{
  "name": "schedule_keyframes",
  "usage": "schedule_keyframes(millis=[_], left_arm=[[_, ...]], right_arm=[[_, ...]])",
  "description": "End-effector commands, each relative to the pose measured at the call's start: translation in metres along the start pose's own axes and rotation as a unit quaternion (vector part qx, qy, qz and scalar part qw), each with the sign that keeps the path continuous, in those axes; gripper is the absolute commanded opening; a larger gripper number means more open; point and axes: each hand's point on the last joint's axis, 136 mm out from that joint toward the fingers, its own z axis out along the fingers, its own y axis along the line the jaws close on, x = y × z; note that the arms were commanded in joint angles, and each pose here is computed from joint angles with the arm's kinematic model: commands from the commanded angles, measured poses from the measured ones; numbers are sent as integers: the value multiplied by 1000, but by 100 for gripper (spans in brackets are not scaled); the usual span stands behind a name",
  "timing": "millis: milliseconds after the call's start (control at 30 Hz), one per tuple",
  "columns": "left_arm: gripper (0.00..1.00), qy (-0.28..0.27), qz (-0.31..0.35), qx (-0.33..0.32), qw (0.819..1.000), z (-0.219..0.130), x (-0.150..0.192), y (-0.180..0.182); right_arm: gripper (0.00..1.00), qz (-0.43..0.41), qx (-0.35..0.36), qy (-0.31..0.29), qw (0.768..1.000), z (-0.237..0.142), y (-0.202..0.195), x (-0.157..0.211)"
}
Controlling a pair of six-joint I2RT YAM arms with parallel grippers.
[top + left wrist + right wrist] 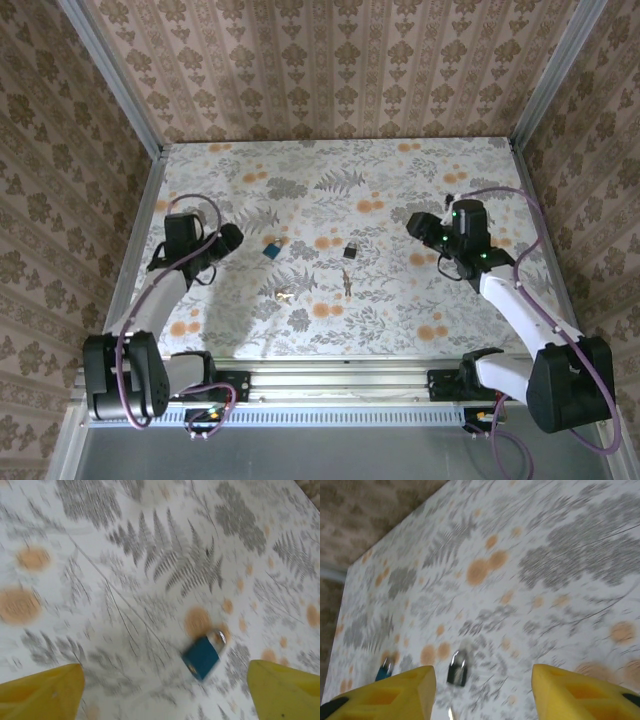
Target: Unlock with the key
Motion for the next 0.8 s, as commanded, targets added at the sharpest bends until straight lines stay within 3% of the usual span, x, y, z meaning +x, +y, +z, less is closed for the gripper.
schedule_keyframes(millis=[0,167,400,767], left_arm=[[76,81,-24,3,996,-14,48,-1],[56,126,-28,-10,992,-23,84,-3],[38,189,7,-42,981,-12,132,-11],[34,223,36,-76,971,12,163,-22]], right_arm=[[52,-22,-4,65,998,-4,15,33],[51,-47,15,104,993,0,16,74],[44,-88,18,136,987,-7,32,109],[43,-108,11,163,981,-3,43,142]])
